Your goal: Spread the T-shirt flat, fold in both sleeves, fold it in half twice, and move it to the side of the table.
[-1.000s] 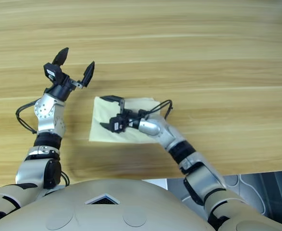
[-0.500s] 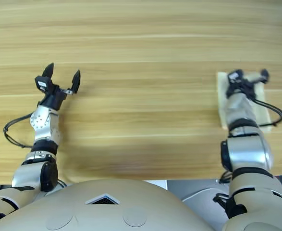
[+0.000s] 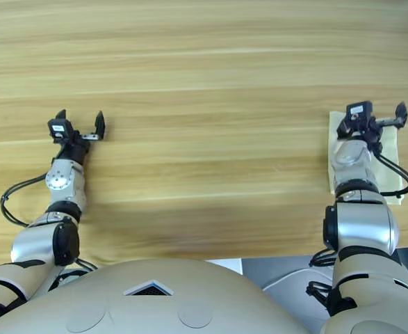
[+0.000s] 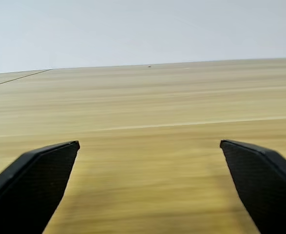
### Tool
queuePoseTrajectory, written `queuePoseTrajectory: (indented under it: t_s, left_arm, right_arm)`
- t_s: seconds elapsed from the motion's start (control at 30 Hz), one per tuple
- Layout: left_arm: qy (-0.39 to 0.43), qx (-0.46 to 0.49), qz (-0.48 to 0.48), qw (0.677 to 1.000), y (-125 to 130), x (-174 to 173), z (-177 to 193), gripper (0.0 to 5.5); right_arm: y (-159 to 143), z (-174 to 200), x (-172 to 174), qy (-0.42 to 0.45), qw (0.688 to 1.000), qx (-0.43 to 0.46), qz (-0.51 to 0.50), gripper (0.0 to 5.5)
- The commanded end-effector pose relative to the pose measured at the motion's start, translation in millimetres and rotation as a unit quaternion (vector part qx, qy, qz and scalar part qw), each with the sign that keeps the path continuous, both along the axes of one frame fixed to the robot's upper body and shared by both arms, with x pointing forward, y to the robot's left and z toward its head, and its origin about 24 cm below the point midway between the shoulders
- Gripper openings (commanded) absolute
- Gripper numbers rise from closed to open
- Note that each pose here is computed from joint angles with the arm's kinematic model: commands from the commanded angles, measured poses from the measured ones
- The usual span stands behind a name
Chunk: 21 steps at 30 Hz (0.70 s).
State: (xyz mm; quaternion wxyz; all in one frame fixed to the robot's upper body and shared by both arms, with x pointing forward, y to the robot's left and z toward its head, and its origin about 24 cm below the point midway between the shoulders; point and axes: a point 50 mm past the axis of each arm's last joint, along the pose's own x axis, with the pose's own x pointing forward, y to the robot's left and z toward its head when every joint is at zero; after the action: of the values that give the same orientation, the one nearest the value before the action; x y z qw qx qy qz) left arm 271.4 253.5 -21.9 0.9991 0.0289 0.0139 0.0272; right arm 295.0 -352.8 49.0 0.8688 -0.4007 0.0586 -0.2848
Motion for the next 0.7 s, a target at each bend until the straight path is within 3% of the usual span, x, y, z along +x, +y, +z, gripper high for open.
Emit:
queuePoseTrajectory:
  t_s: [0.03, 0.17, 0.27, 0.3, 0.4, 0.47, 0.53, 0.7]
  left_arm:
    - [0.026, -0.019, 0.038, 0.999, 5, -1, -6, 5.39]
    - [0.044, -0.065, 0.056, 0.995, 3, 0, -13, 5.39]
    - [0.065, -0.085, 0.062, 0.992, 0, 1, -18, 5.39]
    - [0.077, -0.087, 0.066, 0.991, -1, 0, -21, 5.39]
    - [0.111, -0.103, 0.061, 0.987, -7, 1, -27, 5.39]
    - [0.123, -0.120, 0.068, 0.983, -8, 4, -29, 5.39]
    - [0.131, -0.117, 0.082, 0.981, -6, 6, -27, 5.39]
    - [0.109, -0.116, 0.098, 0.982, 0, 23, -10, 5.39]
  right_arm:
    - [32, 41, 22, -0.171, 0.981, 0.011, 0.092, 5.40]
    - [96, 37, 33, -0.219, 0.946, 0.061, 0.231, 5.40]
    - [142, 4, 38, -0.166, 0.917, 0.221, 0.289, 5.40]
    - [154, -13, 37, -0.135, 0.899, 0.299, 0.290, 5.40]
    - [172, -55, 29, -0.071, 0.803, 0.526, 0.270, 5.40]
    - [177, -67, 24, -0.044, 0.761, 0.583, 0.282, 5.40]
    - [179, -70, 24, -0.028, 0.763, 0.585, 0.274, 5.40]
    - [178, -61, 36, 0.015, 0.836, 0.489, 0.247, 5.40]
